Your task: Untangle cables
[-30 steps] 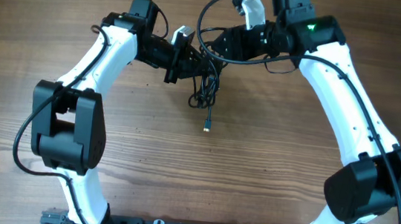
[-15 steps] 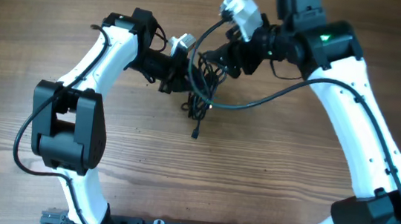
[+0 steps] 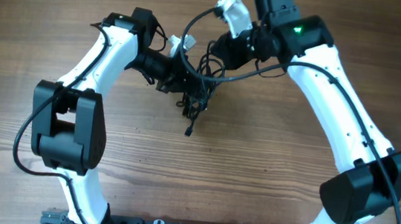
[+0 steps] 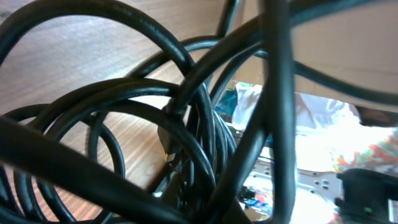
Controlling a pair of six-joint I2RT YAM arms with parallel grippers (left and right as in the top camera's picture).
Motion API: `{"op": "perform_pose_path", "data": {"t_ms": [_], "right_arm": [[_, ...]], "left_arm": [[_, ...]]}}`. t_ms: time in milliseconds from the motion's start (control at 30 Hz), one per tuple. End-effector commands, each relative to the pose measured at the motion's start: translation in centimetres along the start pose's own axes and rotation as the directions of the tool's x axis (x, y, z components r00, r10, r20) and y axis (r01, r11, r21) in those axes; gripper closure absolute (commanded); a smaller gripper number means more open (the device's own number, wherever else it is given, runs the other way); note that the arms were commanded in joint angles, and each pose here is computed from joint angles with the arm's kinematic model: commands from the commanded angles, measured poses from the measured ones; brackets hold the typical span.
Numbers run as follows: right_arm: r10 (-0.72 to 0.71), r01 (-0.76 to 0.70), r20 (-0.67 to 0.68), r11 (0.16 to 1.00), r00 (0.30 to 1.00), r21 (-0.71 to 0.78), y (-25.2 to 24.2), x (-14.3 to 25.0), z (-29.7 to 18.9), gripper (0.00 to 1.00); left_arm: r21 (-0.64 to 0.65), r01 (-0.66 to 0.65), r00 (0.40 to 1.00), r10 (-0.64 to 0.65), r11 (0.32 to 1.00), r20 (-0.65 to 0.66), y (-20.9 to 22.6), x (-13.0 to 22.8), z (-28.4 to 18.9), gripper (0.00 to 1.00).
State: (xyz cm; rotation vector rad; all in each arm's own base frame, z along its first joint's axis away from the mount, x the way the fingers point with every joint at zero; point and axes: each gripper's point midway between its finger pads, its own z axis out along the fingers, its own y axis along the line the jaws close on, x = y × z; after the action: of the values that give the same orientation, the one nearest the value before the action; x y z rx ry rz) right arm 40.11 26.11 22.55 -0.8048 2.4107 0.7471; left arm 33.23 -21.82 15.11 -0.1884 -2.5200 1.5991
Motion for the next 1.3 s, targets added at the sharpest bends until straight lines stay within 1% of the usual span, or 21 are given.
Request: {"op": "perform_pose_path", "data": {"t_ms": [0,67,133,267,367,433,467,533,600,700,800,867,900,967,1000,1033,1067,1100,1133,1167,1267], "right_arm": [[0.242,-0.267,0.277,0.962,0.93,0.054,-2.1,-4.7,-9.8,0.96],[0.398,-0.457,0.432,0.889,0.809,0.038,-4.7,-5.2,-16.7,0.95],[0.461,-0.542,0.472,0.839,0.752,0.043,-6.8,-4.2,-19.2,0.96],[0.532,-0.59,0.335,0.802,0.778,0.097,-7.9,-0.6,-16.6,0.96],[0.576,-0.614,0.234,0.775,0.783,0.15,-8.9,2.0,-14.0,0.96],[0.593,-0.621,0.19,0.767,0.783,0.164,-9.2,3.0,-13.0,0.96],[0.588,-0.614,0.181,0.771,0.788,0.169,-9.3,3.1,-12.9,0.96],[0.604,-0.627,0.171,0.742,0.779,0.236,-10.0,4.4,-13.0,0.96],[0.632,-0.643,0.167,0.673,0.756,0.365,-11.5,6.6,-13.7,0.96],[0.695,-0.639,0.153,0.521,0.702,0.565,-13.5,11.1,-14.7,0.96],[0.736,-0.618,0.16,0.405,0.658,0.674,-14.8,14.2,-15.5,0.96],[0.743,-0.603,0.16,0.375,0.649,0.704,-15.1,15.1,-15.9,0.96],[0.745,-0.607,0.147,0.395,0.651,0.689,-14.9,15.0,-15.6,0.96],[0.706,-0.594,0.066,0.537,0.705,0.599,-13.7,13.6,-14.0,0.96],[0.65,-0.564,0.012,0.65,0.76,0.508,-12.6,12.3,-12.9,0.96],[0.61,-0.544,-0.011,0.715,0.792,0.439,-11.8,11.4,-12.3,0.96],[0.537,-0.501,-0.033,0.806,0.843,0.316,-10.3,9.8,-11.4,0.95],[0.495,-0.474,-0.031,0.847,0.868,0.24,-9.4,8.7,-11.0,0.88],[0.482,-0.469,-0.014,0.858,0.876,0.208,-9.1,8.0,-10.8,0.53],[0.479,-0.467,-0.005,0.859,0.878,0.207,-9.2,7.8,-10.8,0.46],[0.438,-0.437,0.029,0.887,0.898,0.151,-8.7,6.3,-10.8,0.4]], "left_arm": [[-0.156,0.134,0.989,-0.123,0.979,0.077,1.9,-1.2,-0.5,0.96],[-0.237,0.218,0.971,-0.186,0.947,0.147,3.6,-2.3,-0.9,0.96],[-0.234,0.204,0.971,-0.167,0.951,0.169,3.5,-3.0,-1.0,0.96],[-0.204,0.15,0.971,-0.105,0.967,0.214,2.8,-4.9,-1.1,0.96],[-0.051,0.069,0.977,-0.057,0.996,0.206,0.3,-5.6,-1.8,0.96],[0.06,0.032,0.973,-0.045,0.998,0.227,-0.9,-6.2,-3.8,0.96],[0.097,0.034,0.969,-0.057,0.995,0.242,-1.1,-6.5,-4.9,0.96],[0.15,0.108,0.945,-0.148,0.983,0.292,-0.5,-7.5,-7.7,0.96],[0.188,0.184,0.909,-0.24,0.965,0.34,0.4,-8.3,-10.3,0.96],[0.205,0.209,0.871,-0.277,0.956,0.406,1.8,-8.9,-13.3,0.96],[0.162,0.269,0.825,-0.314,0.949,0.471,3.9,-9.4,-14.9,0.96],[0.142,0.304,0.801,-0.333,0.942,0.497,4.8,-9.6,-15.4,0.96],[0.135,0.312,0.797,-0.336,0.941,0.502,5.0,-9.6,-15.4,0.96],[0.129,0.315,0.8,-0.337,0.94,0.496,4.9,-9.6,-15.0,0.96],[0.128,0.321,0.804,-0.341,0.938,0.487,4.8,-9.5,-14.6,0.96],[0.127,0.328,0.807,-0.348,0.936,0.477,4.7,-9.3,-14.2,0.96],[0.125,0.345,0.813,-0.363,0.93,0.455,4.5,-9.0,-13.4,0.96],[0.121,0.366,0.82,-0.382,0.923,0.426,4.3,-8.5,-12.4,0.96],[0.115,0.378,0.829,-0.391,0.919,0.4,4.0,-8.2,-11.3,0.96],[0.111,0.379,0.834,-0.392,0.919,0.389,3.7,-8.0,-10.8,0.96],[0.103,0.402,0.841,-0.412,0.91,0.352,3.2,-7.5,-9.3,0.96]]}}
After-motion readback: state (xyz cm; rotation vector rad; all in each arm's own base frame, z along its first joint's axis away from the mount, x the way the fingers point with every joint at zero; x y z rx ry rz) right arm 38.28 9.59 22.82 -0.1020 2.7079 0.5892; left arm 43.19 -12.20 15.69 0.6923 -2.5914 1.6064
